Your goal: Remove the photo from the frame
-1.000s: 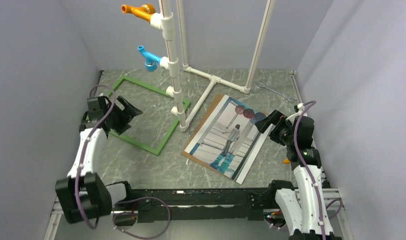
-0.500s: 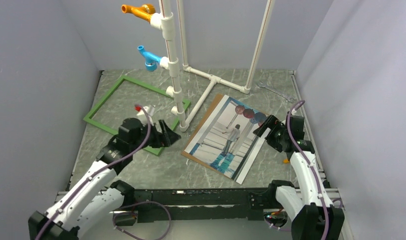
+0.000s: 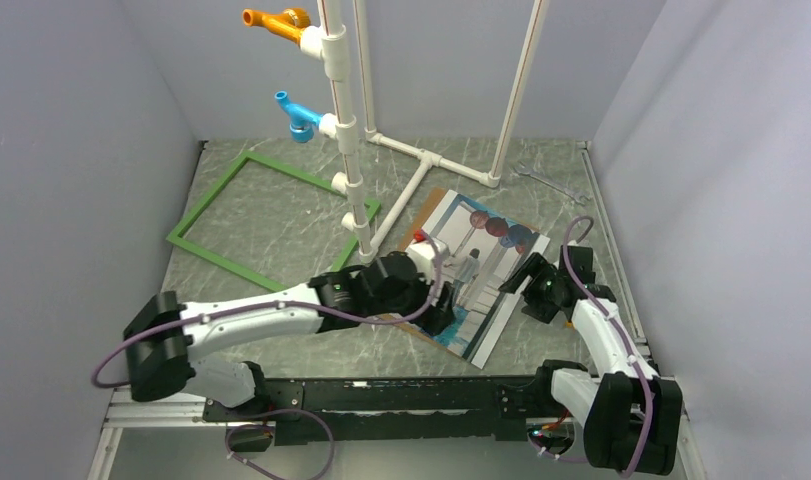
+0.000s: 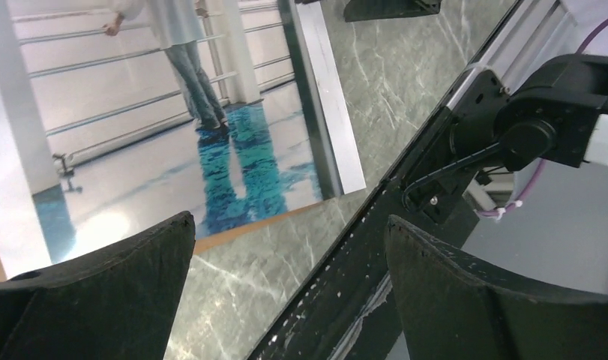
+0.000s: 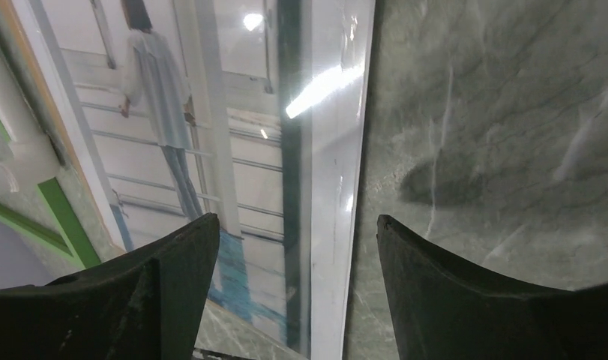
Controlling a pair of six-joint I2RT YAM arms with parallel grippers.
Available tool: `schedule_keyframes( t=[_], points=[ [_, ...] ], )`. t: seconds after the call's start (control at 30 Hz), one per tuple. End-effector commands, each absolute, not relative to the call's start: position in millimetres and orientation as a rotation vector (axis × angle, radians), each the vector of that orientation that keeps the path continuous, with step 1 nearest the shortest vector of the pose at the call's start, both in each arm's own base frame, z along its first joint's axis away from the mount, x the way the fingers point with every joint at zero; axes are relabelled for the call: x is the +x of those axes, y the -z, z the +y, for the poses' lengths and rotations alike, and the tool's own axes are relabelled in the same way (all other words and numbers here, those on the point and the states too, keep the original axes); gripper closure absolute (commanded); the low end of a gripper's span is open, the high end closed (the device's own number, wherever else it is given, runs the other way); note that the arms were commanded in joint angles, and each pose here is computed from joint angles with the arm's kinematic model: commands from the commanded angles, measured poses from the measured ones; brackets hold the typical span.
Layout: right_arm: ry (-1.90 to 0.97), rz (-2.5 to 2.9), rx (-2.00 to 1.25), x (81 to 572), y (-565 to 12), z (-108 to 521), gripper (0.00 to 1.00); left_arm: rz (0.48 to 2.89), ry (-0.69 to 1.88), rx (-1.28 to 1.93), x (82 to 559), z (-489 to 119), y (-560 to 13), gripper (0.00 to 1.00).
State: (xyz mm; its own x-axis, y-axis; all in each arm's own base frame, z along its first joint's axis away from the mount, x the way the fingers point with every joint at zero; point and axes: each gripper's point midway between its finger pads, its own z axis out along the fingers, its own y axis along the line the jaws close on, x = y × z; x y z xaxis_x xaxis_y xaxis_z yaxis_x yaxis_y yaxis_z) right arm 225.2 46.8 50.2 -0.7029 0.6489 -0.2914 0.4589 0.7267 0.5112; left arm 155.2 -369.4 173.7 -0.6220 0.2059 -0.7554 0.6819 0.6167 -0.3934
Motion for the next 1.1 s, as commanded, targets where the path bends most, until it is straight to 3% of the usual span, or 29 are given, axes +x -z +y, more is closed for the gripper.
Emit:
schedule_keyframes(
  t=[0.0,0.37,0.7,0.9,1.07],
  points=[
    [-0.641,2.417,0.866,223.8,-49.0,54.3,0.23,2.093,0.814,0.763,168.1,-392.1,-176.7,0.01],
    [-0.677,2.389,0.865,223.6,-39.1,58.2,0.24,2.135,0.792,0.788,174.2,-414.3,-153.5,0.0],
    [-0.711,2.346,0.862,226.7,-42.0,60.7,0.24,2.029,0.85,0.918,169.5,-431.9,-137.4,0.01],
    [-0.716,2.344,0.863,225.4,-39.9,61.4,0.24,2.033,0.826,0.966,174.2,-447.1,-115.8,0.08],
    [-0.737,2.343,0.858,223.5,-39.8,64.2,0.24,2.084,0.843,0.98,173.3,-461.1,-93.3,0.08]
  ],
)
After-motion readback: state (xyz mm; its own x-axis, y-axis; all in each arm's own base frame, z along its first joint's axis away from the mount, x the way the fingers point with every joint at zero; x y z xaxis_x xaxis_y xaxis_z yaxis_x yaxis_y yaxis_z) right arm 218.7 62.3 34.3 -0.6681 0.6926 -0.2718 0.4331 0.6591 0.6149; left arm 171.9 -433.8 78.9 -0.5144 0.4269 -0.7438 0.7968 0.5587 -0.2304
